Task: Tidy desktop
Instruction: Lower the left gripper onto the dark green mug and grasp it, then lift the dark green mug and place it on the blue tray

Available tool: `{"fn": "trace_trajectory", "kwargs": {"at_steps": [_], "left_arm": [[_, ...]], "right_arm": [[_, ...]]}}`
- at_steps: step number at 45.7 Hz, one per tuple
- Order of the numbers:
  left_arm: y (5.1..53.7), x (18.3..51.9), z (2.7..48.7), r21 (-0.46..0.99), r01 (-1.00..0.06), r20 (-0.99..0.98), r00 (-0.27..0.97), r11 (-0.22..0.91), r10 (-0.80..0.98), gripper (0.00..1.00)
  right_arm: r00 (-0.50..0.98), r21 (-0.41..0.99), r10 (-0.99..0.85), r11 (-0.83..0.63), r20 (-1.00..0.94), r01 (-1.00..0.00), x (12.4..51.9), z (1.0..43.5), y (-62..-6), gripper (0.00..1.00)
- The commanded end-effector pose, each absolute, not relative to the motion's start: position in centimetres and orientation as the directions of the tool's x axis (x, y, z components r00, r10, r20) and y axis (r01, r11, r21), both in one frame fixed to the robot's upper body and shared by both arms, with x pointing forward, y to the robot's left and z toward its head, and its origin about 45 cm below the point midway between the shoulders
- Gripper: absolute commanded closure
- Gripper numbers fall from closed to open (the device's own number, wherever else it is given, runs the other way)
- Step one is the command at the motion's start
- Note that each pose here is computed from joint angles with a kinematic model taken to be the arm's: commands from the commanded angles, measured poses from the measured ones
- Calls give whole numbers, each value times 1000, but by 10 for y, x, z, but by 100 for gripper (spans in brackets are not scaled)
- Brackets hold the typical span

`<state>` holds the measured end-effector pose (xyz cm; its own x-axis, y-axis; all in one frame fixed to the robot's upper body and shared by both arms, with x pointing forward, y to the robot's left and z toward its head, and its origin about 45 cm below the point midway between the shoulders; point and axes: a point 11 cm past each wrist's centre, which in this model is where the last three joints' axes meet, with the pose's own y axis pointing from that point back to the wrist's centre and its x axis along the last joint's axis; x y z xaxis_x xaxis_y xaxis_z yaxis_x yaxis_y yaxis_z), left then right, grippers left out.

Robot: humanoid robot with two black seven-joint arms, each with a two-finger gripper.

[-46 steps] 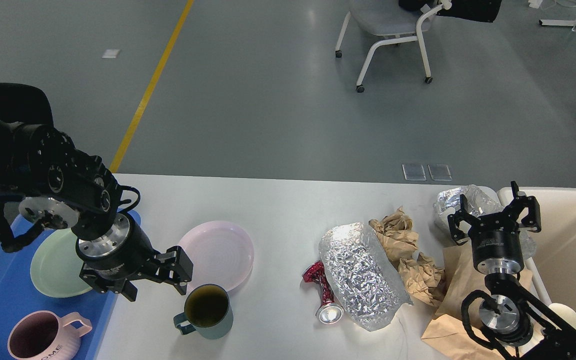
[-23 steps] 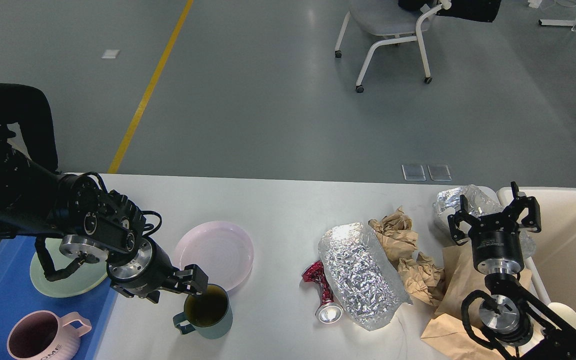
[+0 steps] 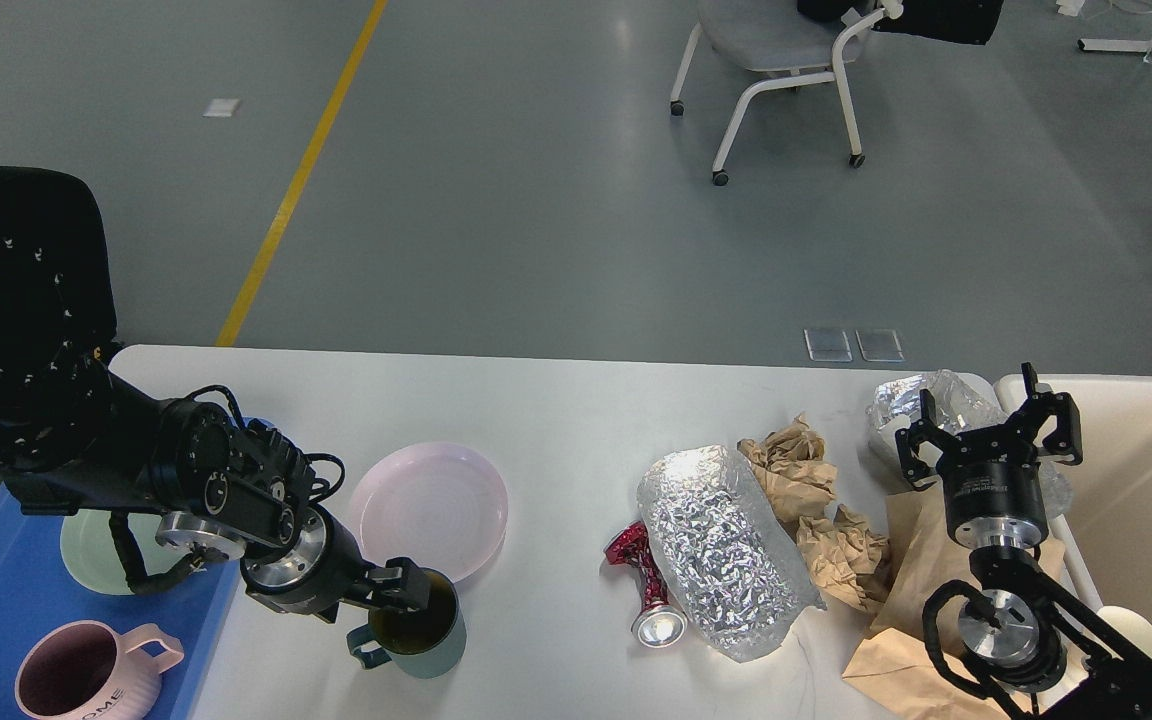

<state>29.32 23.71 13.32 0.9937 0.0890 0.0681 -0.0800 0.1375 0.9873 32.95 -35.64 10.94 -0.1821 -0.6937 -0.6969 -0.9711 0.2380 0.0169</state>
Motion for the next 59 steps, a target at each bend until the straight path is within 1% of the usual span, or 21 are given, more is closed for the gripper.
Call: {"fn": "trace_trajectory", "kwargs": {"at_steps": [1, 3, 7, 11, 13, 20, 25, 29, 31, 32, 36, 50, 54, 59], "left_arm": [[240, 293, 130, 988, -94, 83, 992, 122, 91, 34], [242, 292, 129, 990, -93, 83, 992, 107, 91, 40], [245, 292, 128, 993, -91, 84, 992, 73, 89, 41], [247, 290, 126, 995, -86, 82, 993, 47, 88, 47], [249, 292, 126, 995, -94, 91, 992, 34, 88, 51], [253, 292, 126, 996, -93, 93, 992, 2, 90, 69], [251, 293, 126, 995, -97, 96, 991, 8, 92, 74], [250, 293, 126, 995, -96, 95, 991, 11, 93, 85], [251, 292, 126, 996, -93, 92, 991, 8, 93, 94], [251, 292, 126, 996, -93, 92, 991, 8, 93, 96], [250, 292, 126, 996, -88, 87, 992, 10, 93, 99], [252, 290, 128, 997, -72, 72, 993, -3, 93, 100], [252, 293, 136, 998, -66, 65, 993, -1, 97, 100], [255, 298, 162, 1000, -14, 14, 995, 1, 95, 100]], "right_arm": [[-181, 16, -693, 237, -697, -971, 330, 110, -356, 0], [-183, 17, -694, 238, -697, -971, 329, 109, -356, 0], [-181, 16, -693, 237, -697, -971, 330, 110, -356, 0], [-181, 16, -693, 237, -697, -971, 330, 110, -356, 0], [-183, 17, -694, 238, -697, -971, 329, 109, -356, 0], [-183, 17, -694, 238, -697, -971, 329, 109, -356, 0], [-183, 17, -694, 238, -697, -971, 329, 109, -356, 0], [-181, 16, -693, 237, -697, -971, 330, 110, -356, 0], [-181, 16, -693, 237, -697, -971, 330, 110, -356, 0], [-181, 16, -693, 237, -697, -971, 330, 110, -356, 0], [-183, 17, -694, 238, -697, -971, 329, 109, -356, 0], [-183, 17, -694, 238, -697, -971, 329, 109, -356, 0], [-183, 17, -694, 238, -697, -971, 329, 109, -356, 0], [-183, 17, -694, 238, -697, -971, 329, 109, -356, 0]]}}
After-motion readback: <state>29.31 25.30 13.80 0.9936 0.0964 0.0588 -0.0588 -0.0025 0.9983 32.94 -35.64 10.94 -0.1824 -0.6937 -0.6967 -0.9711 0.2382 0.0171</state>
